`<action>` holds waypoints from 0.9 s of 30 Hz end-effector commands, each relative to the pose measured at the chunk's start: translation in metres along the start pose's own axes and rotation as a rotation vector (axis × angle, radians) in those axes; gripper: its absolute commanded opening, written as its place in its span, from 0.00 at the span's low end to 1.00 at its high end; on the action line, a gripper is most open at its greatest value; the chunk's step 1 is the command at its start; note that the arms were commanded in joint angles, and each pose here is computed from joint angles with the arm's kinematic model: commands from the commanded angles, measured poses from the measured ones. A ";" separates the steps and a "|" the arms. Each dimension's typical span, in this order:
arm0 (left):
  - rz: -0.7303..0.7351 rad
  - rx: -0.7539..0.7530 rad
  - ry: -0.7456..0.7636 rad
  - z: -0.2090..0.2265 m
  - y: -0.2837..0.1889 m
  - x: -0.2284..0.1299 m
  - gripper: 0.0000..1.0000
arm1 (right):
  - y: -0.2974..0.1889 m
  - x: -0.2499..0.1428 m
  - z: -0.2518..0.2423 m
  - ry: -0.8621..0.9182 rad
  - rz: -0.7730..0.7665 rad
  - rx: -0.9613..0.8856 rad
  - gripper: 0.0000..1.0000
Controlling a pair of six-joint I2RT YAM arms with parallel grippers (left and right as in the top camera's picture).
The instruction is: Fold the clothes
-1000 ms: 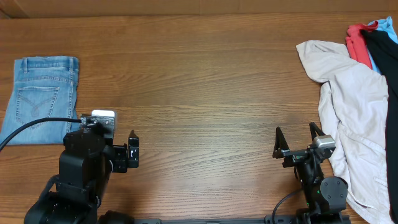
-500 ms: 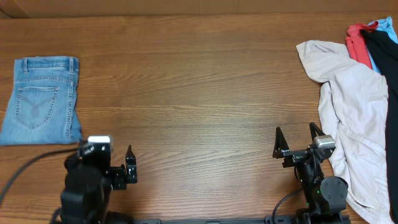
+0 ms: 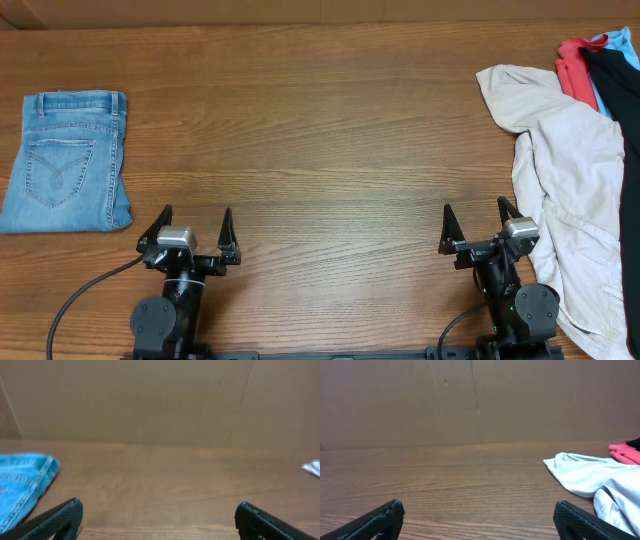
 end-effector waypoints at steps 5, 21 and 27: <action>0.058 0.045 0.009 0.006 0.002 -0.026 1.00 | 0.000 -0.002 0.000 -0.008 -0.001 0.006 1.00; 0.106 0.040 0.008 0.005 0.001 -0.034 1.00 | 0.000 -0.002 0.000 -0.008 -0.002 0.005 1.00; 0.106 0.039 0.007 0.005 0.001 -0.034 1.00 | 0.000 -0.002 0.000 -0.008 -0.002 0.005 1.00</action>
Point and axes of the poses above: each gripper's point midway between its finger pads, its own y axis out along the fingers, its own z axis along the line the jaws close on, x = y × z, the point moved 7 cm from there along -y, back along the fingers, and after that the axes turned 14 degrees about y, right-handed, at the moved point
